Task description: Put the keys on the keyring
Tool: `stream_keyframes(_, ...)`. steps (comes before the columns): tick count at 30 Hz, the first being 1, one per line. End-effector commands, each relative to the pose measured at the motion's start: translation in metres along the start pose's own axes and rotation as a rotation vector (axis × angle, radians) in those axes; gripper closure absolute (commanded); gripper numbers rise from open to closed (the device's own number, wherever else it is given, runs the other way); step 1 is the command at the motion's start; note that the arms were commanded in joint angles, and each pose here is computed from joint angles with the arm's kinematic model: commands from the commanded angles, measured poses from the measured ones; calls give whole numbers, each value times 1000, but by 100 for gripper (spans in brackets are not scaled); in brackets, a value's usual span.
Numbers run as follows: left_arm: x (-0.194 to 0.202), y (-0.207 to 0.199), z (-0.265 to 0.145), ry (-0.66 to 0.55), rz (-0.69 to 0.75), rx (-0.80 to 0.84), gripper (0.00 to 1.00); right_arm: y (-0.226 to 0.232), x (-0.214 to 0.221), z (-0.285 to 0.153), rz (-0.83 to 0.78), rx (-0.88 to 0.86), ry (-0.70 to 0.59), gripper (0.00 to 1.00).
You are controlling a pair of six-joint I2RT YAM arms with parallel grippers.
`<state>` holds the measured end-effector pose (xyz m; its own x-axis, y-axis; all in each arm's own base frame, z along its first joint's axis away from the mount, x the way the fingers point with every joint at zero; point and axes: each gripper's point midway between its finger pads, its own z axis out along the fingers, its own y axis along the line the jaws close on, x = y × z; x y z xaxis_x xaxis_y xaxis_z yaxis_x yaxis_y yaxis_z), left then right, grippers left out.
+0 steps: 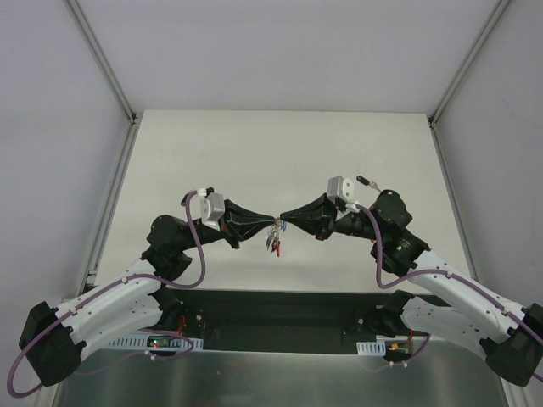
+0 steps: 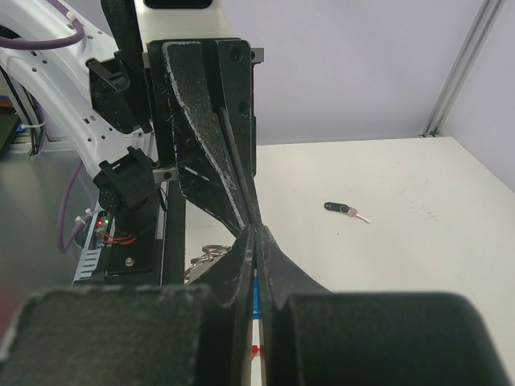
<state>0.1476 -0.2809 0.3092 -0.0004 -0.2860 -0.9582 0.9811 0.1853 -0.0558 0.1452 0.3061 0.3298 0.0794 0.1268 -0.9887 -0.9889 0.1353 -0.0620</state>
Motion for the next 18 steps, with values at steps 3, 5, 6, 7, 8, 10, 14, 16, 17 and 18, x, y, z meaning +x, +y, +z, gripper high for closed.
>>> stream_keyframes(3, -31, -11, 6, -92, 50, 51, 100, 1, -34, 2, -70, -6, -77, 99)
stream_keyframes(5, -31, -12, 6, -92, 51, 55, 100, 1, -35, 1, -74, -4, -80, 99)
stream_keyframes(6, -31, -11, 6, -91, 52, 53, 100, 1, -35, 1, -74, -3, -78, 99)
stream_keyframes(7, -32, -12, 6, -92, 53, 55, 100, 1, -36, 0, -76, 1, -78, 99)
stream_keyframes(8, -32, -12, 6, -92, 53, 55, 100, 0, -35, 0, -78, 5, -77, 99)
stream_keyframes(10, -32, -12, 6, -93, 52, 55, 100, 0, -34, 0, -81, 6, -71, 99)
stream_keyframes(14, -32, -12, 6, -95, 56, 54, 100, -1, -34, 0, -83, 8, -67, 99)
stream_keyframes(16, -33, -12, 6, -96, 56, 52, 100, -1, -34, 0, -84, 6, -67, 99)
stream_keyframes(17, -33, -12, 6, -96, 56, 55, 100, 0, -32, 0, -82, 5, -64, 99)
stream_keyframes(18, -34, -12, 6, -97, 58, 57, 100, 0, -32, 0, -81, 5, -62, 99)
